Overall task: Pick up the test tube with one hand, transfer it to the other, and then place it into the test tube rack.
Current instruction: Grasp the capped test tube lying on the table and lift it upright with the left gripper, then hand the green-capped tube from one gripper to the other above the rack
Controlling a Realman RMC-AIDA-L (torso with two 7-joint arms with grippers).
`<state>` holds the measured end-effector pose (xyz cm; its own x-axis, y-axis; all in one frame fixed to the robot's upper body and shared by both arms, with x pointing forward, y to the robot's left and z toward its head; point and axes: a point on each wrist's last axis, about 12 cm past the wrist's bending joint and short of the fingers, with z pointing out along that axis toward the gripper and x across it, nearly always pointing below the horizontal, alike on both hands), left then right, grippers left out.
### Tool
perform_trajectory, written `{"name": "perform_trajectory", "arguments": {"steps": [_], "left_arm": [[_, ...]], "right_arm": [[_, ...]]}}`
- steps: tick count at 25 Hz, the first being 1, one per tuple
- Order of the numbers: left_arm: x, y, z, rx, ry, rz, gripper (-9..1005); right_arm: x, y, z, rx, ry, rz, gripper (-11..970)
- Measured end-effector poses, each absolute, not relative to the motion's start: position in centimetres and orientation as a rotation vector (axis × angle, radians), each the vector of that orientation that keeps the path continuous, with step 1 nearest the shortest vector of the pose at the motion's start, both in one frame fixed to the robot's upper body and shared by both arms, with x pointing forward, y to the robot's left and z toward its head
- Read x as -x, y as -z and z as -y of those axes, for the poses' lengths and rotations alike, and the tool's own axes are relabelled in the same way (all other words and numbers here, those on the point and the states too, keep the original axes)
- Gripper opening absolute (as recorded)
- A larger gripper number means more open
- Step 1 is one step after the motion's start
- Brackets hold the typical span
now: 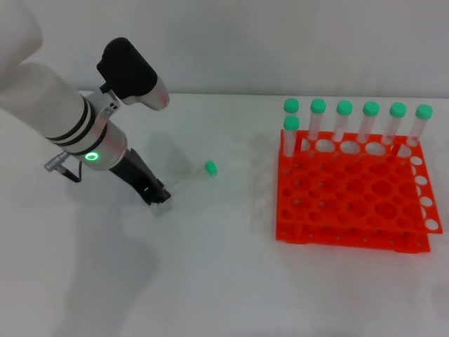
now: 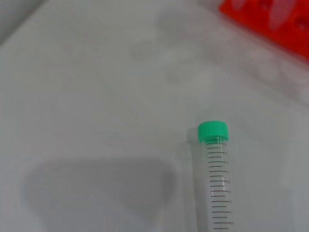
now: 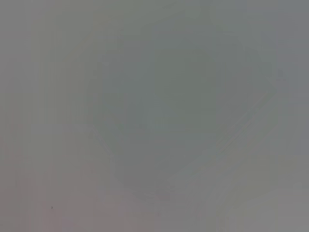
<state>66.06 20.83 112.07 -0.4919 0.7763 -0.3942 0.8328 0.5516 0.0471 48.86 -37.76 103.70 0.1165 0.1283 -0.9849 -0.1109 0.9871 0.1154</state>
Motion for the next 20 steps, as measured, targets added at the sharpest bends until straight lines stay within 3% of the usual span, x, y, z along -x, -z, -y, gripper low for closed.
{"name": "perform_trajectory", "arguments": {"steps": [8,20], "left_arm": [[-66.7,-112.4,-20.2,-1.255,0.214,-2.376,185],[-67.5,-111.8,-21.5,-0.881,0.338,-2.196,185]], "right_arm": [[-48.9,-103.7,37.8,-0.014,-0.175,-1.441,833],[-48.6,-103.7,38.1,-0.018,-0.165,-1.443,833]]}}
